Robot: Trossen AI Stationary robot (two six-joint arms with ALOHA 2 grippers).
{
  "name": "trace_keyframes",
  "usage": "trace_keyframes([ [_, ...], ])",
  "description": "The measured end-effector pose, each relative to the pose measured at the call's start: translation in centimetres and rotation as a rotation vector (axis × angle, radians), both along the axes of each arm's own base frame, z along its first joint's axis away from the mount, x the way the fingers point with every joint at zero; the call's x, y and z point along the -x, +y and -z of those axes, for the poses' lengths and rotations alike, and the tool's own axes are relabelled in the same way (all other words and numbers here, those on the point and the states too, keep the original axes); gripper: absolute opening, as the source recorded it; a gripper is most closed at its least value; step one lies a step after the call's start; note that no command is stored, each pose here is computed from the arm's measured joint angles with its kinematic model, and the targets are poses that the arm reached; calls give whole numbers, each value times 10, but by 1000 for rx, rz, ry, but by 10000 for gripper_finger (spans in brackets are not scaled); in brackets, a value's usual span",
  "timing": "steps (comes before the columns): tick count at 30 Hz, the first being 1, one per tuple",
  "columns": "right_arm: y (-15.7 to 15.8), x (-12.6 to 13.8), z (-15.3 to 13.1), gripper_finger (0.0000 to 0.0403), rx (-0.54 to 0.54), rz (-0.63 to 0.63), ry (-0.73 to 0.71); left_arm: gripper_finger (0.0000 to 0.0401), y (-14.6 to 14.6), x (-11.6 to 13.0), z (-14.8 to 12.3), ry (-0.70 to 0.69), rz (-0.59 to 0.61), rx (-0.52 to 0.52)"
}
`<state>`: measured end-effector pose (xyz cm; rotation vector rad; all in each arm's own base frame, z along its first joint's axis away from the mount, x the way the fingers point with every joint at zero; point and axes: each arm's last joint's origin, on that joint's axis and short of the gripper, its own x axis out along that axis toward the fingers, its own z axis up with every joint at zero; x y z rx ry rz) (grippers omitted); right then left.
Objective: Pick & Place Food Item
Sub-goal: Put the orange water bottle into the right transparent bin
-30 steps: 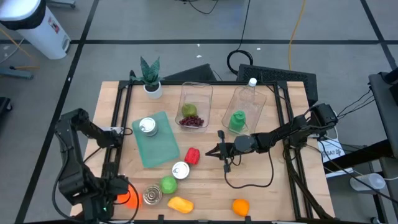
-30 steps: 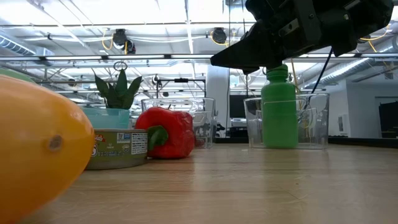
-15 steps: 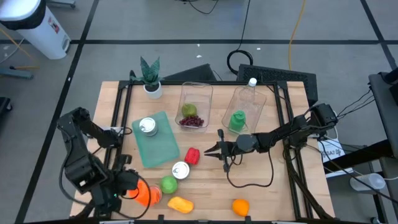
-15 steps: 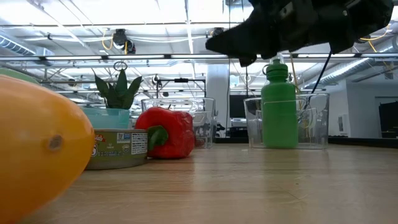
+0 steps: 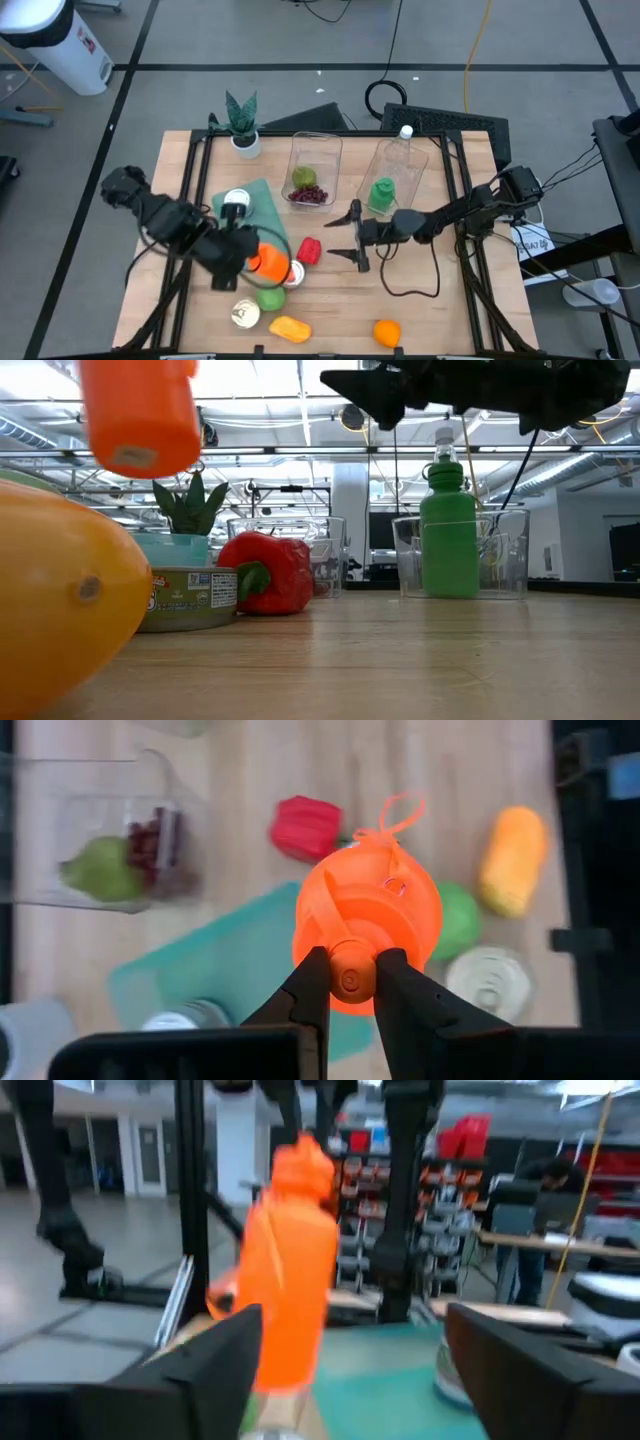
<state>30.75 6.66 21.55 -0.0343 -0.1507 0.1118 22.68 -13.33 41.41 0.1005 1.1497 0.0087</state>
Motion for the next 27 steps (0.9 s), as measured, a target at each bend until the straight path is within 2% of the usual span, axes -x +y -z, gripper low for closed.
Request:
trace_keyframes([
  [3,-4,-5,-8,359,-46,9,-22,58,16,-11,1,-10,-63,-27],
  [6,-9,-15,-17,393,-71,23,-2,58,28,-19,1,-25,-111,-54],
  [9,-12,-31,-34,395,-66,45,57,58,37,-27,2,-42,-133,-72],
  [16,-13,-54,-73,399,57,159,164,58,44,-43,11,-28,-135,-132],
  [19,-12,-56,-76,400,72,138,188,58,47,-50,16,-17,-130,-171],
  [27,-17,-56,-69,400,79,160,255,58,45,-68,25,-25,-71,-195],
])
